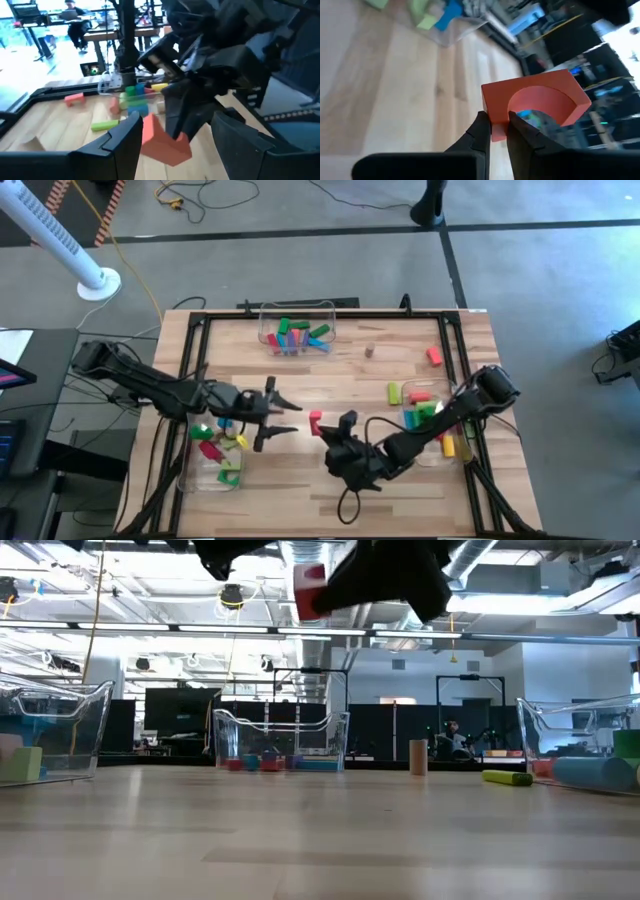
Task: Sort blocks by size
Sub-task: Put the orange arc block into the left transparent bin
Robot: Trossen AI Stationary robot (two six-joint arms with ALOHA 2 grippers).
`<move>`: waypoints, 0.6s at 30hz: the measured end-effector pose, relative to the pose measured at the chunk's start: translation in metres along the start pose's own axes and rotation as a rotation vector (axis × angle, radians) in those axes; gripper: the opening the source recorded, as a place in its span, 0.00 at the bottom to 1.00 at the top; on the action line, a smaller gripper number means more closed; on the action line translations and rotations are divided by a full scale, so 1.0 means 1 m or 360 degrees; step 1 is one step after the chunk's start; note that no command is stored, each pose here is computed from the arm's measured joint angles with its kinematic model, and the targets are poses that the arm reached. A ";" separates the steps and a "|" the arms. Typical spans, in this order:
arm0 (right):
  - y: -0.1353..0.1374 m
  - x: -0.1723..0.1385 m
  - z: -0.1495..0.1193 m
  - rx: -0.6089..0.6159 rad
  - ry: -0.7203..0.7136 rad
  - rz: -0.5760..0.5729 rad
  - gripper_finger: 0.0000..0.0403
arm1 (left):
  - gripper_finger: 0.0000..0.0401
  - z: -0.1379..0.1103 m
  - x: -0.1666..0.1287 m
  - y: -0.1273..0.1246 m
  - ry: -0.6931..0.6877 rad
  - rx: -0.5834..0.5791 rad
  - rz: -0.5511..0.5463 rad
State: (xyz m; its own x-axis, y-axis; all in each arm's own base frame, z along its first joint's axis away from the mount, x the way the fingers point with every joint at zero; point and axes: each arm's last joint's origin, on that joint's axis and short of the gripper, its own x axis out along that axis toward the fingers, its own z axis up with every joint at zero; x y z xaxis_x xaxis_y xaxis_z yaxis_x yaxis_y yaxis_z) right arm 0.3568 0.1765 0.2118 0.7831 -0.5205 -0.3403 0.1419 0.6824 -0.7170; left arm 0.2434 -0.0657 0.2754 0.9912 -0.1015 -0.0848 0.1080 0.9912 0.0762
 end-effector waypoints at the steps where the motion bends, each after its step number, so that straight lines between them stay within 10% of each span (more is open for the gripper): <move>1: 0.000 -0.002 0.002 -0.0011 -0.0011 -0.0035 0.17 | 0.56 0.000 0.001 0.003 -0.0010 -0.0027 -0.0005; 18: -0.002 -0.021 0.026 -0.0173 -0.0176 -0.0275 0.17 | 0.61 0.005 0.003 0.028 -0.0100 -0.0347 -0.0101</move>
State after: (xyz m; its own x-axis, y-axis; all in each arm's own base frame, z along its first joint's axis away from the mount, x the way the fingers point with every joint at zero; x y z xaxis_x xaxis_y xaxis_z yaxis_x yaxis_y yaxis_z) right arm 0.3560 0.1989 0.2363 0.8154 -0.5611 -0.1424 0.2180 0.5256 -0.8223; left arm 0.2498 -0.0388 0.2818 0.9866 -0.1622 -0.0200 0.1577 0.9768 -0.1445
